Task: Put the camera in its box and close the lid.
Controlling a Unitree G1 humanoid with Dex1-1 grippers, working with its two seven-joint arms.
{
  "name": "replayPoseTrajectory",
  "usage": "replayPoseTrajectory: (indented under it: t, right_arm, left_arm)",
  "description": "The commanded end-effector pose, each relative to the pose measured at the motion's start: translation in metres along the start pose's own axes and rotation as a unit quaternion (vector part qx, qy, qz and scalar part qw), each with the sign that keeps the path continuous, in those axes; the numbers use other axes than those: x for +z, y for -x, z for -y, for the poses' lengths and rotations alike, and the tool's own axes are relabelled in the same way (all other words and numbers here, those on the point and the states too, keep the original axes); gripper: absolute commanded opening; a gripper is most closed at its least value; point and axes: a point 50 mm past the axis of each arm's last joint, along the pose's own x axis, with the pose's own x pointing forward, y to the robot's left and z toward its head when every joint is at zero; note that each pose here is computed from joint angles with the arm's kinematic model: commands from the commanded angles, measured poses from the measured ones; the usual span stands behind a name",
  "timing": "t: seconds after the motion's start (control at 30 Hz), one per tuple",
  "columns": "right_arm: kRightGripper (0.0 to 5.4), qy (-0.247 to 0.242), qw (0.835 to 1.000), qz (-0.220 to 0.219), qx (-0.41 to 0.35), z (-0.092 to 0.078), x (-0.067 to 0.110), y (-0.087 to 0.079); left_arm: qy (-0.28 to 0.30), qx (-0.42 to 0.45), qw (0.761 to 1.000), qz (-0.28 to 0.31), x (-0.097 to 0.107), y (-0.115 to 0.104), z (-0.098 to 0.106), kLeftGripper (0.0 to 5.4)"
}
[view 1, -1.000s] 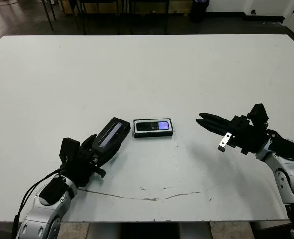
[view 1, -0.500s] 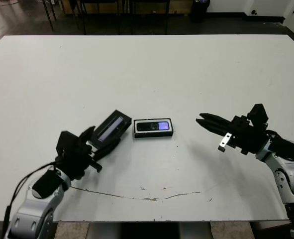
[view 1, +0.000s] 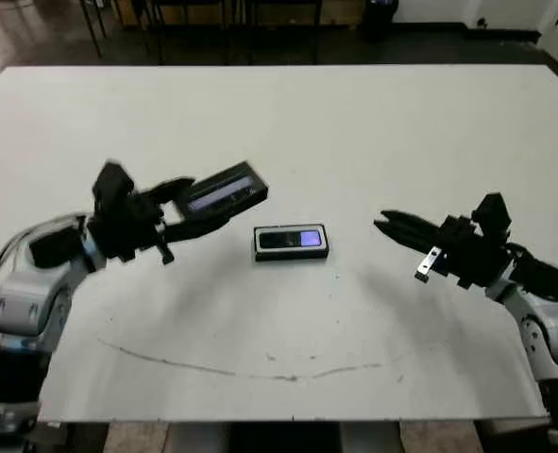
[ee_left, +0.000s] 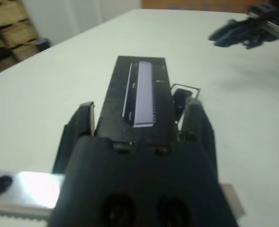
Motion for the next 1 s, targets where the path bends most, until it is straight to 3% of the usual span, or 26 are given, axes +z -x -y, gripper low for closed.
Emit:
replayPoseTrajectory:
  t: [0.03, 0.4, 0.57, 1.0]
  right_arm:
    - [0.00, -0.002, 1.000, -0.019, -0.008, 0.005, -0.002, 0.004]
    - [0.00, 0.001, 0.999, -0.044, -0.010, 0.012, -0.006, 0.006]
    - [0.00, 0.006, 0.999, -0.049, -0.006, 0.012, -0.007, 0.005]
    - [0.00, 0.017, 0.999, -0.045, -0.004, 0.012, -0.007, 0.005]
  left_arm:
    - [-0.006, -0.018, 0.999, -0.046, -0.009, -0.008, -0.010, 1.53]
    - [0.032, -0.096, 0.992, -0.071, -0.025, -0.040, -0.019, 1.53]
    - [0.018, -0.113, 0.989, -0.093, -0.035, -0.047, -0.018, 1.53]
    - [0.082, -0.144, 0.983, -0.078, -0.043, -0.045, -0.019, 1.53]
